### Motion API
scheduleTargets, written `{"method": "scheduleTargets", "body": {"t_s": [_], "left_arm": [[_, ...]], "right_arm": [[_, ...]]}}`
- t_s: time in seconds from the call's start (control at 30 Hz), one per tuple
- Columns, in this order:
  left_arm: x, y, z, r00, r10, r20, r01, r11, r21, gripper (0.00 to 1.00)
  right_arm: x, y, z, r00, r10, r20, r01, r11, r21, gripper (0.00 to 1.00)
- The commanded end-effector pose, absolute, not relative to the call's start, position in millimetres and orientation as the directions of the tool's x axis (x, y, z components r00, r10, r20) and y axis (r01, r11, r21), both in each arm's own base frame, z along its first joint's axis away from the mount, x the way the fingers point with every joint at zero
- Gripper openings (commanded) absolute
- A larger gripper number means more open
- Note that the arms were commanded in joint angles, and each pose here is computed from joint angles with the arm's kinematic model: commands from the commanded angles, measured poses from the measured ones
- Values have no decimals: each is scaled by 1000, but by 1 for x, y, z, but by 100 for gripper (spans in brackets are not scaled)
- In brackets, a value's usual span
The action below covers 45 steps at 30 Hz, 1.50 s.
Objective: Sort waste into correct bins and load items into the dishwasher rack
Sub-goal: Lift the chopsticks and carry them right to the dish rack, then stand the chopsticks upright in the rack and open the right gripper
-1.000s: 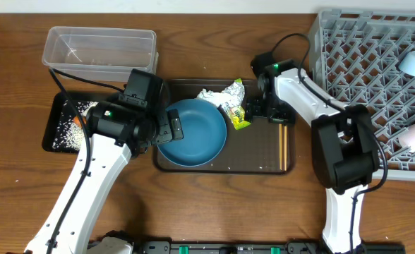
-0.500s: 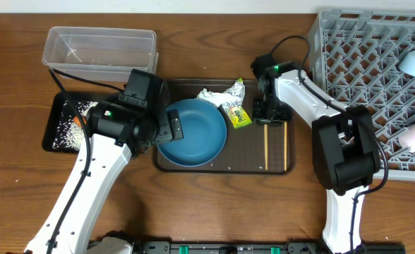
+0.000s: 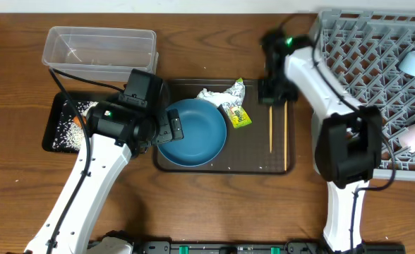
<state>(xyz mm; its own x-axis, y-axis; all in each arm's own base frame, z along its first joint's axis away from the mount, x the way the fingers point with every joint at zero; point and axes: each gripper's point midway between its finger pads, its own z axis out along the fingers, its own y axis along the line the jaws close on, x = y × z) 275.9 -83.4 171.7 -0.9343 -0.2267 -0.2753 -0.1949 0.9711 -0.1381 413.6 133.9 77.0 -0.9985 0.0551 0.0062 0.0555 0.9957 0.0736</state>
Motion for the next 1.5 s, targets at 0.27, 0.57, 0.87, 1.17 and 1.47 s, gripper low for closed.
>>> {"method": "scheduleTargets", "body": {"t_s": [0.27,0.57,0.87,1.17,1.47], "left_arm": [[276,-81,170,-931,-239,-276,-212,969,-125,98],[276,-81,170,-931,-239,-276,-212,969,-125,98],[276,-81,170,-931,-239,-276,-212,969,-125,98],[276,-81,170,-931,-239,-276,-212,969,-125,98],[276,-81,170,-931,-239,-276,-212,969,-125,98]], "right_arm": [[486,29,197,-945,11,-327,-26,994,107,1],[498,-41,184,-930,102,-354,73,993,92,3],[498,-44,164,-937,98,-334,73,993,89,25],[490,-38,165,-947,102,-304,69,991,118,76],[466,41,209,-953,49,-300,-69,926,372,82]]}}
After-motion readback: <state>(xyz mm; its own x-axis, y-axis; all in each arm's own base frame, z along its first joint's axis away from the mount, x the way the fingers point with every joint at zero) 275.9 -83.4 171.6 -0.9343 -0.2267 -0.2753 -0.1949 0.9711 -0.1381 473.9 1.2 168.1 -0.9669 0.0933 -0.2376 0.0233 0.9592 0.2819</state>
